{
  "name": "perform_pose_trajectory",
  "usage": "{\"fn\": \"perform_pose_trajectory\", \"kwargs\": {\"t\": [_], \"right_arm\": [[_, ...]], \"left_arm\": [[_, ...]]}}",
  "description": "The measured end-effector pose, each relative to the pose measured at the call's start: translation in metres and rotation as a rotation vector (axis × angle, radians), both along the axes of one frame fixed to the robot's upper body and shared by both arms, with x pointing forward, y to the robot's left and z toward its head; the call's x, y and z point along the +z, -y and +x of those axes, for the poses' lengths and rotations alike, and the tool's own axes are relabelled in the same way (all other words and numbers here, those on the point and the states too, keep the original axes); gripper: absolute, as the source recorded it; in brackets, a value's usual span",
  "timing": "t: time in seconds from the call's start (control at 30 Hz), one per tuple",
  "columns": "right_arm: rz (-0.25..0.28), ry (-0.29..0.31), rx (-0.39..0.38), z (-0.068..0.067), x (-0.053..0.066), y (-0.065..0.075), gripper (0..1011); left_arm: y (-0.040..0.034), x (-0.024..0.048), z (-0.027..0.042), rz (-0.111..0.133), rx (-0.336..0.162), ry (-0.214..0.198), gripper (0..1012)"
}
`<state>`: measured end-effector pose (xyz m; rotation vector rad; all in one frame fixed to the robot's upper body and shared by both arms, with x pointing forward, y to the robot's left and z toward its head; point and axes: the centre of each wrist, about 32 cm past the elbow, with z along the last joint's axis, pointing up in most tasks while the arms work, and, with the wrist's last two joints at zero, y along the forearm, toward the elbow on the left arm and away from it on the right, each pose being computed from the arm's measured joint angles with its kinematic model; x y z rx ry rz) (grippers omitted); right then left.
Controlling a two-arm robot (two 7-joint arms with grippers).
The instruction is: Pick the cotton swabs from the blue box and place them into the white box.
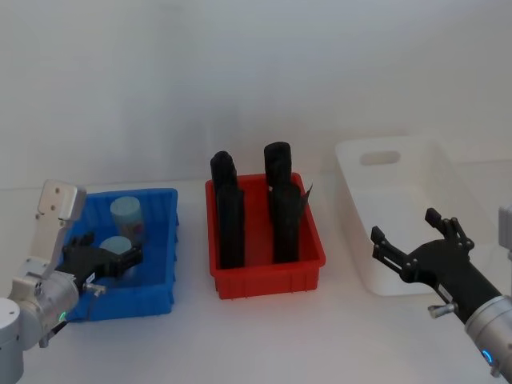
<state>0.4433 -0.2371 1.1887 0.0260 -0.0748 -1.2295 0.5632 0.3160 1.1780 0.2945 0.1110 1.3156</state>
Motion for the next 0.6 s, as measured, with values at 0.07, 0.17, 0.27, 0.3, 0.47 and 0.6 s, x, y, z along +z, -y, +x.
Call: {"fn": "perform_pose_trajectory", "kwargs": {"t": [0.07, 0.17, 0.27, 0.3, 0.47, 0.6], "right_arm": [[0.000, 0.000, 0.000, 0.000, 0.000, 0.000, 1002], [0.000, 0.000, 0.000, 0.000, 0.000, 0.000, 1002], [0.000, 0.000, 0.000, 0.000, 0.000, 0.000, 1002], [0.000, 0.000, 0.000, 0.000, 0.000, 0.000, 1002], [0.000, 0.000, 0.000, 0.000, 0.000, 0.000, 1002], [0.000, 0.000, 0.000, 0.000, 0.000, 0.000, 1002]], "left_arm": [[-0.0001, -0.0015, 0.0016, -0.003, -0.001, -0.006, 1004], [-0.0002, -0.0031, 0.0036, -0.005, -0.001, -0.012, 1004], [-0.0005, -0.0045, 0.0058, -0.006, 0.000, -0.018, 1004], [-0.0006, -0.0048, 0.0063, -0.007, 0.000, -0.019, 1004], [-0.0011, -0.0067, 0.0095, -0.006, 0.002, -0.027, 1003], [-0.0014, -0.0079, 0.0112, -0.004, 0.004, -0.032, 932]]}}
